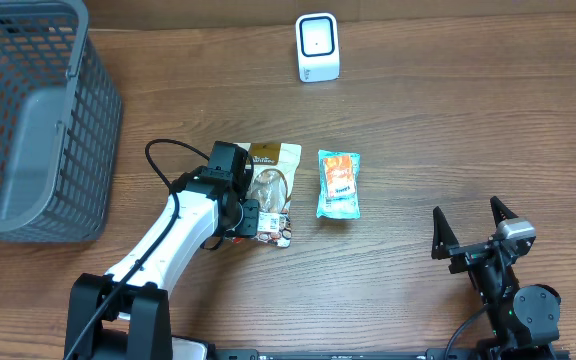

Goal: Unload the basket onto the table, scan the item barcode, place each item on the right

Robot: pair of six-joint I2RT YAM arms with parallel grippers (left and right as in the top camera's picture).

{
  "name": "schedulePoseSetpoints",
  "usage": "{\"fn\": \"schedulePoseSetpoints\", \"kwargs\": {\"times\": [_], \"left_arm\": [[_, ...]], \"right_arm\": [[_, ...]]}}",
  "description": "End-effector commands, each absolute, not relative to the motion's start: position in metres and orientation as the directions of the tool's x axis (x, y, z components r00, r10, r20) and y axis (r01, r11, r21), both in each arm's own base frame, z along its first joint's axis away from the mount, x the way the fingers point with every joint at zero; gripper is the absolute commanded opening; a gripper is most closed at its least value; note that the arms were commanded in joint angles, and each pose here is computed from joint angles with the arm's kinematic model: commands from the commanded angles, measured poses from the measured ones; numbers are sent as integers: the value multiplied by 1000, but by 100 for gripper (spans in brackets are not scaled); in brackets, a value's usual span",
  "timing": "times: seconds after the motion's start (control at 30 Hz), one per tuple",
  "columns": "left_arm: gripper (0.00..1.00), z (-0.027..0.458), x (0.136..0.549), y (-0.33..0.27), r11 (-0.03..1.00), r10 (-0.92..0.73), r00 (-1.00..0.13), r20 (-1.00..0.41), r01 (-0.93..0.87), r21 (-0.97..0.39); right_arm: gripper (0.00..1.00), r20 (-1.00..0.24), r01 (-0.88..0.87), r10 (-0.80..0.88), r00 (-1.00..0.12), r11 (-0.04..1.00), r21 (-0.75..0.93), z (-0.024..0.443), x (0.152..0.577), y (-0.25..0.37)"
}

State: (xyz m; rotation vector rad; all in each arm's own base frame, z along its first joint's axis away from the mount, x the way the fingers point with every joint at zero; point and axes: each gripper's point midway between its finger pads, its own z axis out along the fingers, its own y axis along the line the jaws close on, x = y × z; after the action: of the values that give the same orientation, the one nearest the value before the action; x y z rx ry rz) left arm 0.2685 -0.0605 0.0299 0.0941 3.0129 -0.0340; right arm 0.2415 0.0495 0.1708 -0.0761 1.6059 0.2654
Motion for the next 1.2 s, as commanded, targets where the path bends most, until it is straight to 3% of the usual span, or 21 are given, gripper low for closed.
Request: {"fn": "schedulePoseSetpoints", "kwargs": {"times": [0.0, 0.17, 0.37, 0.47, 0.63, 0.8, 0.93, 1.1, 1.13, 1.17], "left_arm": [[35, 28, 265, -63, 997, 75, -990, -122, 78, -27], [30, 31, 268, -64, 997, 74, -989, -129, 78, -28], [32, 39, 272, -65, 997, 70, -989, -131, 74, -29], [41, 54, 283, -67, 997, 62, -985, -158, 69, -34], [43, 75, 301, -66, 999, 9, -979, -204, 19, -48], [48, 78, 310, -46, 990, -141, -965, -220, -133, -51], [58, 78, 312, -23, 965, -264, -940, -217, -256, -63], [60, 79, 315, 8, 925, -380, -898, -221, -373, -77], [64, 79, 315, 16, 916, -401, -889, -223, -394, -75], [77, 79, 315, 19, 912, -409, -885, -222, -403, -75]], "right_arm": [[100, -992, -201, 115, -48, 972, 122, 170, 242, 47], [100, -992, -201, 115, -48, 972, 122, 170, 242, 47], [100, -992, -201, 114, -48, 972, 122, 170, 242, 47], [100, -992, -201, 114, -48, 972, 122, 170, 242, 47], [100, -992, -201, 115, -48, 972, 122, 170, 242, 47], [100, -992, -201, 115, -48, 972, 122, 170, 242, 47], [100, -992, -201, 115, -48, 972, 122, 170, 242, 47], [100, -992, -201, 114, -48, 972, 122, 170, 242, 47], [100, -992, -201, 114, -48, 972, 122, 170, 242, 47], [100, -992, -201, 115, -48, 972, 122, 170, 242, 47]]}}
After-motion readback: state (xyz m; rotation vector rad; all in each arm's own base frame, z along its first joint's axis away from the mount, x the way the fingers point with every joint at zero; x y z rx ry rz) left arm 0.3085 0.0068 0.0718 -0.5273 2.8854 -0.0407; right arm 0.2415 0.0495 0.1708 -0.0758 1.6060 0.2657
